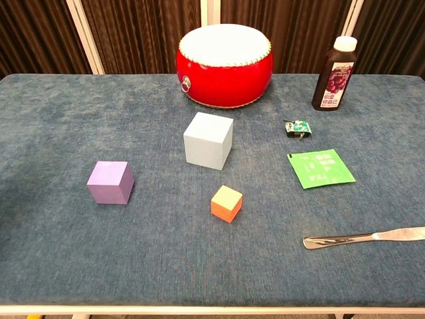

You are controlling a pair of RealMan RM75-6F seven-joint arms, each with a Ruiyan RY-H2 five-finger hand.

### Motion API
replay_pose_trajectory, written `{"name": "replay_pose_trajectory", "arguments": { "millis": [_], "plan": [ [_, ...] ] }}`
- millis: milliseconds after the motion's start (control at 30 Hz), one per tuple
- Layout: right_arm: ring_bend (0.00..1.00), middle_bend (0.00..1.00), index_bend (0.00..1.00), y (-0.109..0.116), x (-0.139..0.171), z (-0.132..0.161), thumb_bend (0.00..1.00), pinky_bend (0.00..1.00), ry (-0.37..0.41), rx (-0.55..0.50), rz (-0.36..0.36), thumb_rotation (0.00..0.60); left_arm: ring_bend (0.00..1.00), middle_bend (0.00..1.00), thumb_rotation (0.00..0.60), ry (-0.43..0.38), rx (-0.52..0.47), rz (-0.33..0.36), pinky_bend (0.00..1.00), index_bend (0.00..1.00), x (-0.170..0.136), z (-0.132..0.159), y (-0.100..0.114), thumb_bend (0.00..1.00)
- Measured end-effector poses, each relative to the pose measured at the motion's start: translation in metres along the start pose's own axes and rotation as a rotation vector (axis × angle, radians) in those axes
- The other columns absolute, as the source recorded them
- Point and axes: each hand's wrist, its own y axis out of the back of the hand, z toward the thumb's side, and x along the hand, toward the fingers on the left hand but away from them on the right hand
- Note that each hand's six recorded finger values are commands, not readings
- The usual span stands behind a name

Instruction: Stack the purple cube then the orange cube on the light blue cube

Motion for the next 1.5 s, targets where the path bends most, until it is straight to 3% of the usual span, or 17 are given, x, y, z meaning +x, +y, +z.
{"name": "replay_pose_trajectory", "arguments": {
  "millis": [533,733,1067,1200,1367,1500],
  "plan": [
    [0.0,0.0,0.0,0.0,-0.002,-0.002,0.21,0.0,-0.007,-0.004,0.001,0.6,0.21,0.26,0.6,-0.053,-0.009,0.028,0.27,0.21,0.015,0.016,0.013,0.09],
    [0.0,0.0,0.0,0.001,-0.001,0.001,0.21,0.0,0.006,0.001,-0.01,0.6,0.21,0.26,0.6,-0.109,-0.027,-0.01,0.27,0.21,0.029,0.031,0.014,0.09],
    [0.0,0.0,0.0,0.0,0.006,0.002,0.22,0.0,0.038,0.011,-0.035,0.6,0.21,0.27,0.6,-0.352,0.057,-0.161,0.28,0.23,0.079,0.101,0.001,0.09],
    [0.0,0.0,0.0,0.001,0.005,-0.001,0.21,0.0,0.03,0.006,-0.039,0.6,0.21,0.27,0.6,-0.444,0.102,-0.168,0.28,0.24,0.108,0.14,0.001,0.09],
    [0.0,0.0,0.0,0.002,0.003,-0.004,0.22,0.0,0.021,-0.002,-0.043,0.6,0.21,0.27,0.6,-0.509,0.117,-0.152,0.28,0.24,0.134,0.174,0.01,0.09],
    [0.0,0.0,0.0,0.003,0.001,-0.003,0.22,0.0,0.02,-0.004,-0.04,0.6,0.21,0.27,0.6,-0.543,0.097,-0.184,0.28,0.24,0.145,0.196,0.006,0.09]
  ]
}}
